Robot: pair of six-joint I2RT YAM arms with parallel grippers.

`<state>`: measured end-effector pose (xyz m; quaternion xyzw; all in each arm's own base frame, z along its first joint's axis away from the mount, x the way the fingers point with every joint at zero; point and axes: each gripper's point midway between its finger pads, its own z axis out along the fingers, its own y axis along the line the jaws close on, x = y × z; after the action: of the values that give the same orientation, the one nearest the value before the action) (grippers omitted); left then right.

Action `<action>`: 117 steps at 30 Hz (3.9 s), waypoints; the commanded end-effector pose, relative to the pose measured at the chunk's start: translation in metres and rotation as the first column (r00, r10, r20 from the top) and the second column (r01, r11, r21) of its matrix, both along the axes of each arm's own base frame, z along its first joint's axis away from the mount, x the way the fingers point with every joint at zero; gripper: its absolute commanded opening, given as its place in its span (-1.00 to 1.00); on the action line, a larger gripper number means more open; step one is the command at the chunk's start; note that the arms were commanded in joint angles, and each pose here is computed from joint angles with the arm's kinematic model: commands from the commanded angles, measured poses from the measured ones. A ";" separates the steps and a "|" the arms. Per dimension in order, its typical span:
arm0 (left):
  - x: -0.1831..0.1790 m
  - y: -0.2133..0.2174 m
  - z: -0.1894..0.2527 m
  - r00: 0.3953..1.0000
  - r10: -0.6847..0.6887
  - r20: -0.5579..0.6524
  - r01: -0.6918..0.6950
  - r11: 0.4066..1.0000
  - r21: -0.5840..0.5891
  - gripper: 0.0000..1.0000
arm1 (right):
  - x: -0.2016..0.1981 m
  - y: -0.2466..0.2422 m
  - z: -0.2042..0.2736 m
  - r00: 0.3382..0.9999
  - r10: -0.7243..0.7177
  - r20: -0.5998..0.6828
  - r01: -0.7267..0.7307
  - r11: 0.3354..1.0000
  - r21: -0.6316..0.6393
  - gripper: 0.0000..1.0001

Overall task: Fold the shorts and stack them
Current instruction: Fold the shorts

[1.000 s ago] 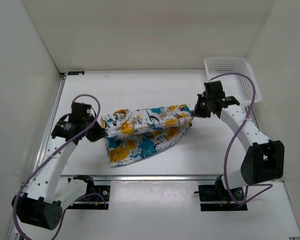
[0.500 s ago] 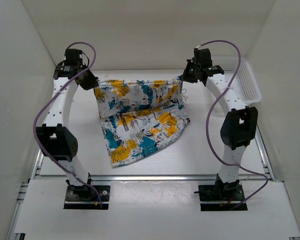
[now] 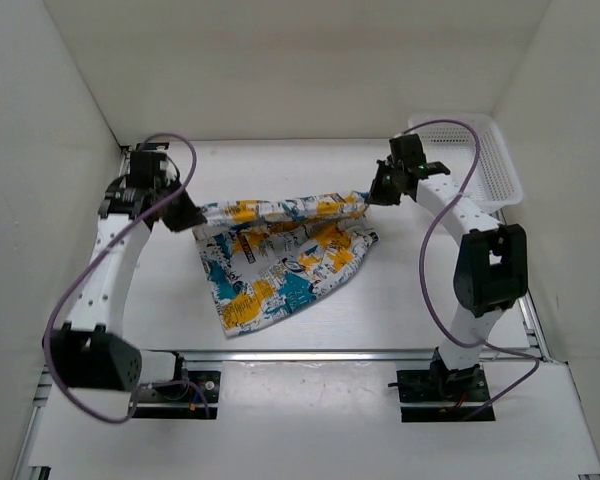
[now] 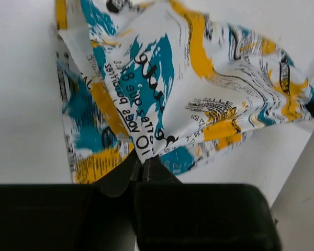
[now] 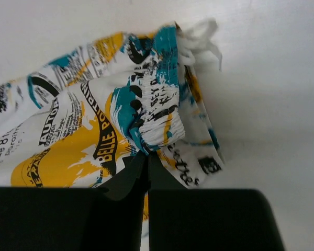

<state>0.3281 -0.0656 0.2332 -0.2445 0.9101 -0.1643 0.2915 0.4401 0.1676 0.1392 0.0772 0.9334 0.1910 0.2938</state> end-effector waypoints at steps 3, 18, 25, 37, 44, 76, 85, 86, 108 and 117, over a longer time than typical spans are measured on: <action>-0.062 -0.017 -0.038 0.998 0.001 -0.070 -0.005 0.998 -0.062 -0.80 | -0.034 -0.030 0.004 1.000 -0.017 0.024 0.019 0.998 -0.056 -1.00; -0.163 -0.048 -0.124 0.951 -0.045 -0.307 0.011 0.994 -0.112 -0.49 | -0.098 -0.045 -0.057 0.994 0.014 -0.109 -0.027 0.992 -0.120 -0.57; -0.132 -0.040 -0.094 0.970 -0.032 -0.239 0.028 0.999 -0.020 0.83 | -0.116 -0.055 -0.056 0.993 0.019 -0.114 -0.040 0.982 -0.185 0.88; -0.146 -0.048 -0.169 0.879 -0.060 -0.473 0.079 0.997 0.020 0.80 | -0.088 -0.038 -0.046 0.992 -0.001 -0.126 0.006 0.999 0.038 0.57; -0.151 -0.049 -0.201 0.839 -0.041 -0.542 0.088 0.994 0.061 0.27 | -0.082 -0.033 -0.048 0.991 0.015 -0.131 -0.007 0.998 0.058 -0.31; -0.146 -0.041 -0.087 0.942 -0.058 -0.331 0.084 0.994 0.065 -0.79 | -0.108 -0.009 0.018 0.994 0.110 0.006 -0.111 0.991 0.069 -1.00; -0.184 -0.055 -0.129 0.890 -0.137 -0.434 0.153 0.988 0.003 -0.57 | -0.144 -0.027 -0.061 0.982 0.074 -0.172 -0.078 0.997 -0.018 -0.27; -0.188 -0.055 -0.139 0.875 -0.156 -0.458 0.177 0.984 0.003 -0.35 | -0.144 -0.027 -0.064 0.980 0.073 -0.183 -0.078 0.997 -0.020 -0.11; -0.091 -0.027 -0.170 0.896 0.018 -0.443 0.042 0.991 0.124 0.44 | -0.077 0.001 -0.100 0.977 0.067 -0.203 -0.037 0.988 0.149 -0.20; -0.081 -0.040 -0.157 0.908 -0.079 -0.411 0.141 0.982 0.123 0.39 | -0.100 -0.057 -0.063 0.988 -0.125 -0.093 0.116 0.989 -0.091 -1.00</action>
<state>0.2327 -0.0931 0.0595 -0.2295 0.9699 -0.0347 0.0738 0.3461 0.1390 0.0495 0.1214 0.9515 0.1887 0.2106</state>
